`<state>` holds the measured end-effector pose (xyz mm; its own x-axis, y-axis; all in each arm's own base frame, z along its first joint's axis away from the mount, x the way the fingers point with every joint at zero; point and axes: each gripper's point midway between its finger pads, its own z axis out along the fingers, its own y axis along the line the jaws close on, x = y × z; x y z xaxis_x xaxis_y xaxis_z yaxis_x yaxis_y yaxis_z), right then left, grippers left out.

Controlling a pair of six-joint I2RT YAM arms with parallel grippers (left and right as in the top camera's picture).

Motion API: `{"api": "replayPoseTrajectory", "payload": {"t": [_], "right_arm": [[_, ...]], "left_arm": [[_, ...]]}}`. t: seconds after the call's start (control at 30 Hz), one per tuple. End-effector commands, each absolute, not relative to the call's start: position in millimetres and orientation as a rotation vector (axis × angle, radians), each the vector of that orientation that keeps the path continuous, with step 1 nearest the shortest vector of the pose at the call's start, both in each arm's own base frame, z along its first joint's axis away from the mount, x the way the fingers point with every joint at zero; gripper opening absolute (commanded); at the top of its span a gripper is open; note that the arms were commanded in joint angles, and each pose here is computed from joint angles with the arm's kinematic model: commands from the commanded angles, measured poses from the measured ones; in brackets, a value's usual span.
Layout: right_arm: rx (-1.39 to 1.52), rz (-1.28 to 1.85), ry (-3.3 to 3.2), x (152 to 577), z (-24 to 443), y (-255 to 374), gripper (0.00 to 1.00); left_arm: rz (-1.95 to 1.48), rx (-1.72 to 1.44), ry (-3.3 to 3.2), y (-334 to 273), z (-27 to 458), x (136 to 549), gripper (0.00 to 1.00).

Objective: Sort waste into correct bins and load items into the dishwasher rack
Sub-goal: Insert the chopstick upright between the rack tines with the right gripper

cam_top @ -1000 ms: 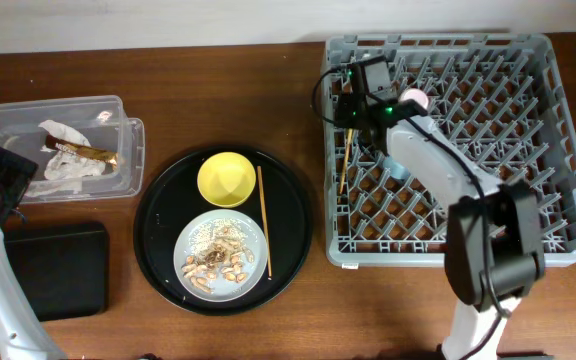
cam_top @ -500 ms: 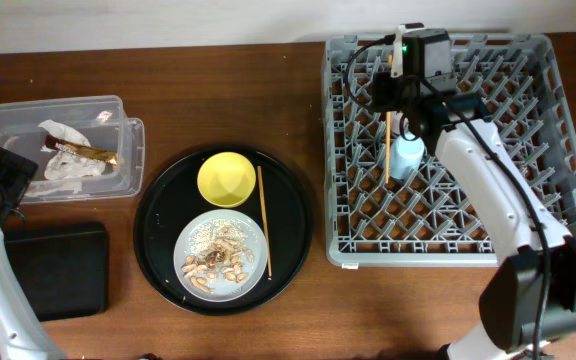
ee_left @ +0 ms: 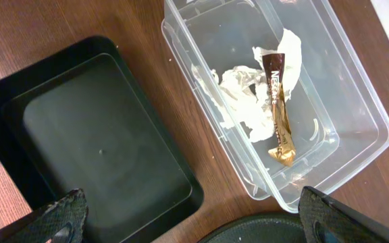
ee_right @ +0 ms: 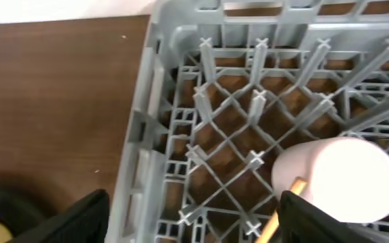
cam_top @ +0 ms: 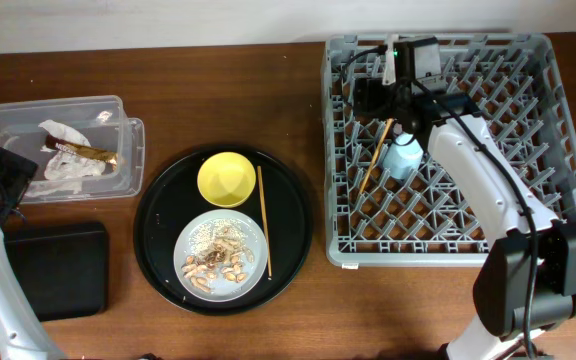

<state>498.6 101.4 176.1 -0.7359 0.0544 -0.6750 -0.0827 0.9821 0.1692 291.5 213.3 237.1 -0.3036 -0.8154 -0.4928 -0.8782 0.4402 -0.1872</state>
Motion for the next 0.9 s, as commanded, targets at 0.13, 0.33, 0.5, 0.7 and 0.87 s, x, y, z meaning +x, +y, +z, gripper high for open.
{"api": "replayPoseTrajectory", "payload": {"t": [0.13, 0.33, 0.5, 0.7, 0.87], "right_arm": [[0.294, 0.004, 2.413, 500.8, 152.3, 55.9, 0.55], [0.493, 0.005, 2.502, 498.8, 96.1, 53.7, 0.48], [0.557, 0.01, 2.494, 499.8, 94.2, 41.8, 0.25], [0.56, 0.065, 2.45, 506.4, 114.9, 44.1, 0.04], [0.314, 0.224, 2.288, 503.0, 232.2, 64.7, 0.04]], "left_arm": [[0.165, -1.429, 2.16, 214.5, 238.6, 290.4, 0.99], [0.165, -1.429, 2.16, 214.5, 238.6, 290.4, 0.99], [0.165, -1.429, 2.16, 214.5, 238.6, 290.4, 0.99], [0.165, -1.429, 2.16, 214.5, 238.6, 290.4, 0.99], [0.165, -1.429, 2.16, 214.5, 238.6, 290.4, 0.99]]}}
